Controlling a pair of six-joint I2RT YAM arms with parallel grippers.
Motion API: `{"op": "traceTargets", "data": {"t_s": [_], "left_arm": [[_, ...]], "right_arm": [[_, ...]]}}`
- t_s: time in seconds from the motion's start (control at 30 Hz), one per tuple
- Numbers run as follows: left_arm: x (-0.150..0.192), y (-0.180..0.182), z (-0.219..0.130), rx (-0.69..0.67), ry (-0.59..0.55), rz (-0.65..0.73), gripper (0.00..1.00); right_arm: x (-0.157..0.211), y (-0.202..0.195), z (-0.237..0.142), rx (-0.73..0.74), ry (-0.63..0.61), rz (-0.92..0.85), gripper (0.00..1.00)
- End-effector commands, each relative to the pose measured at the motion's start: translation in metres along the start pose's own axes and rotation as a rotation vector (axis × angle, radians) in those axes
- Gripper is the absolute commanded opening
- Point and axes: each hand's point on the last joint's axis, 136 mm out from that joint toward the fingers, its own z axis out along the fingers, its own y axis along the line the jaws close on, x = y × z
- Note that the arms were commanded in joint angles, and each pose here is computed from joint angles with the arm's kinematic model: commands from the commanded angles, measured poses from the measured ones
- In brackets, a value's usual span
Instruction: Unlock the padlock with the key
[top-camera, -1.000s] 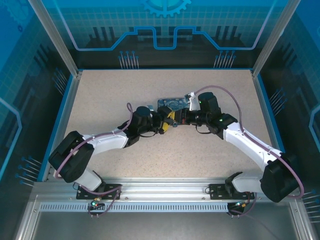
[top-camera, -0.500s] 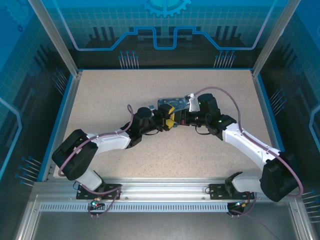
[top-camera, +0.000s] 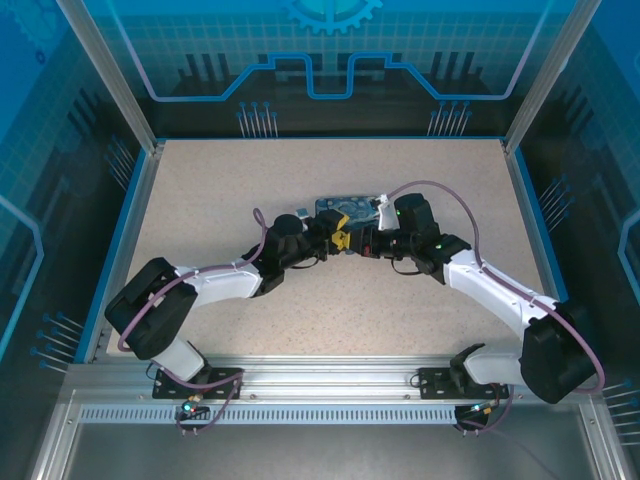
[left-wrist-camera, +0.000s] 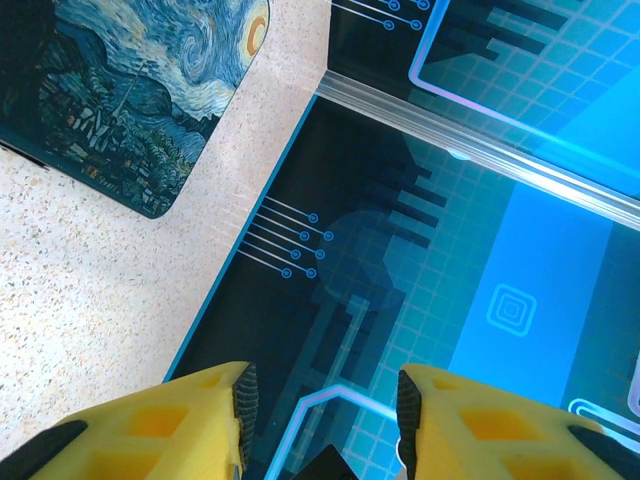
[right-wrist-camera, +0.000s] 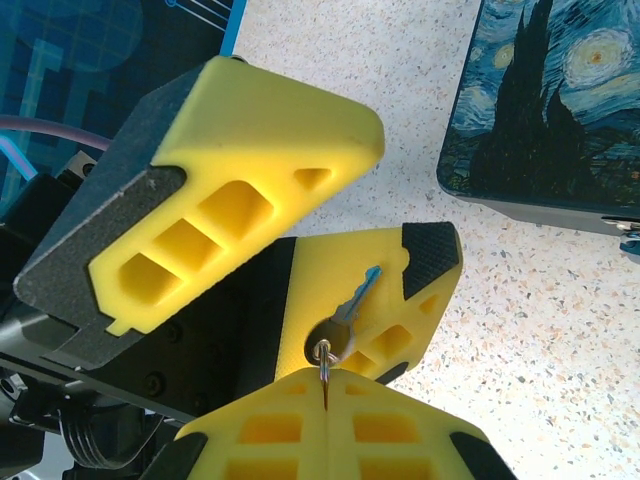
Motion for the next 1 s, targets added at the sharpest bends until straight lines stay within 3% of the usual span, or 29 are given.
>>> {"op": "traceTargets", "data": {"t_s": [0.0,0.3,0.7,0.8,0.97], "left_arm": [[0.0022,-0.0079,0.0001,0.038,-0.001,0.013,0.42],[0.0019,-0.0084,-0.0015,0.038,-0.006,0.025,0.3],[-0.0032,-0.0084,-0.0055,0.04,-0.034,0.057,0.26],[-0.0029,-0.01,-0.0054,0.044,-0.034,0.062,0.22],[-0.0027,-0.0136,-0.0065,0.052,-0.037,0.074,0.06]], "right_arm": [[-0.0029,0.0014,-0.0062,-0.006,-0.015,-0.007,0.0],[-0.0054,0.0018,-0.0088,-0.003,-0.025,-0.008,0.0],[-0.0042,0.0027,-0.0156,-0.002,-0.031,-0.012,0.0],[-0.0044,0.0028,-0.016,-0.002,-0.032,-0.012,0.0],[-0.0045,0.0032,-0.016,-0.005,-0.033,-0.012,0.0]]}}
